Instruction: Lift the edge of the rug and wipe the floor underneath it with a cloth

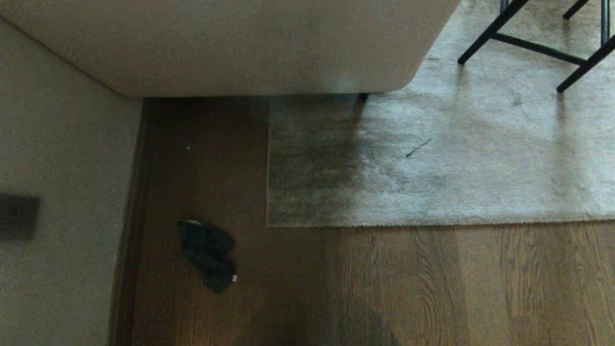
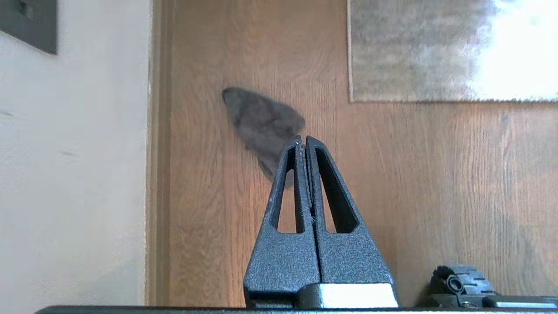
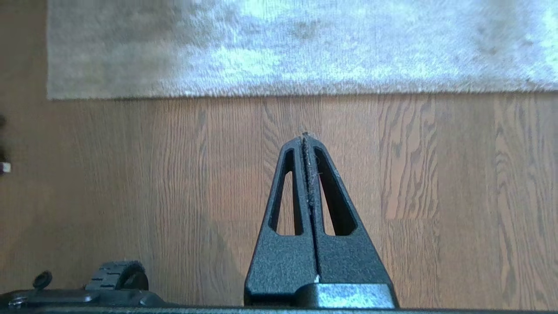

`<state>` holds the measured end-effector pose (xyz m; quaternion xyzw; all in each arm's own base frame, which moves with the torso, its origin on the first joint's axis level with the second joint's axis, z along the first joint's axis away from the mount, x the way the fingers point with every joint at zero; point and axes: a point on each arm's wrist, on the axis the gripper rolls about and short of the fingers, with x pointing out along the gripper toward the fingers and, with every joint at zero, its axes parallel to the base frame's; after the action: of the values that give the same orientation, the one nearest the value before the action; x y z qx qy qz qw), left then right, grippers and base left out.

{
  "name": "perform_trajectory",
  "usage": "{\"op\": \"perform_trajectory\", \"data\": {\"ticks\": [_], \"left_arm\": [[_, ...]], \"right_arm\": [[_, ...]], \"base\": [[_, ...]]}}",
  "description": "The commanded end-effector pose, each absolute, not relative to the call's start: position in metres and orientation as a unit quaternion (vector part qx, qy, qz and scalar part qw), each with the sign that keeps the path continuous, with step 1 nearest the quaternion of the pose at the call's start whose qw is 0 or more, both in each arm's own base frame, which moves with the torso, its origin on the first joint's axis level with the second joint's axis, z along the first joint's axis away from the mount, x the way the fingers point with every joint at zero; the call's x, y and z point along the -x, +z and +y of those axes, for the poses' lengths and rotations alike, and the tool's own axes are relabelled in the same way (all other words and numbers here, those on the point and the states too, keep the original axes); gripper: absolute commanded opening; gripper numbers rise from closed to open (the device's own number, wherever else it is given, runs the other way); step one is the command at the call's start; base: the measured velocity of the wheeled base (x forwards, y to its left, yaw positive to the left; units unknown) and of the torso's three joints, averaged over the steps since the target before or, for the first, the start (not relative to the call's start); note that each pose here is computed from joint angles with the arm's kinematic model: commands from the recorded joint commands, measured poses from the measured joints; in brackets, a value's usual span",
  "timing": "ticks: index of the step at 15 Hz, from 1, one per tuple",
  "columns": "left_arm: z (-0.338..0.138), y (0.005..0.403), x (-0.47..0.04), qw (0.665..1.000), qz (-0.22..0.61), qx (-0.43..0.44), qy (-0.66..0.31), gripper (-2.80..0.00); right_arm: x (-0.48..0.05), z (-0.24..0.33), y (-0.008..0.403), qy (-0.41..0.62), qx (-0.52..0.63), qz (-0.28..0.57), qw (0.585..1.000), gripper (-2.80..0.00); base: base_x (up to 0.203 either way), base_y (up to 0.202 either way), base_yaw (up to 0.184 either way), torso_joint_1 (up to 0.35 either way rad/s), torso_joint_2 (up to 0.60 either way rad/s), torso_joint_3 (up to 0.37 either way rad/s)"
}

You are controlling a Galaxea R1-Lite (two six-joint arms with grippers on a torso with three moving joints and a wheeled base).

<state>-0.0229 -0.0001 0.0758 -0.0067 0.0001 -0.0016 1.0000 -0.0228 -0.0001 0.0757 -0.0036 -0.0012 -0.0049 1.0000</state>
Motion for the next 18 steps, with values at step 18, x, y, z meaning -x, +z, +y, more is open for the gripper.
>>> {"op": "perform_trajectory", "data": {"ticks": [18], "left_arm": [[-0.0001, 0.0757, 0.0229, 1.000, 0.000, 0.007, -0.002, -2.80]], "right_arm": [[0.0227, -0.0001, 0.0758, -0.005, 0.004, -0.001, 1.000, -2.80]], "base": [[0.000, 0.000, 0.000, 0.002, 0.00, 0.202]]}}
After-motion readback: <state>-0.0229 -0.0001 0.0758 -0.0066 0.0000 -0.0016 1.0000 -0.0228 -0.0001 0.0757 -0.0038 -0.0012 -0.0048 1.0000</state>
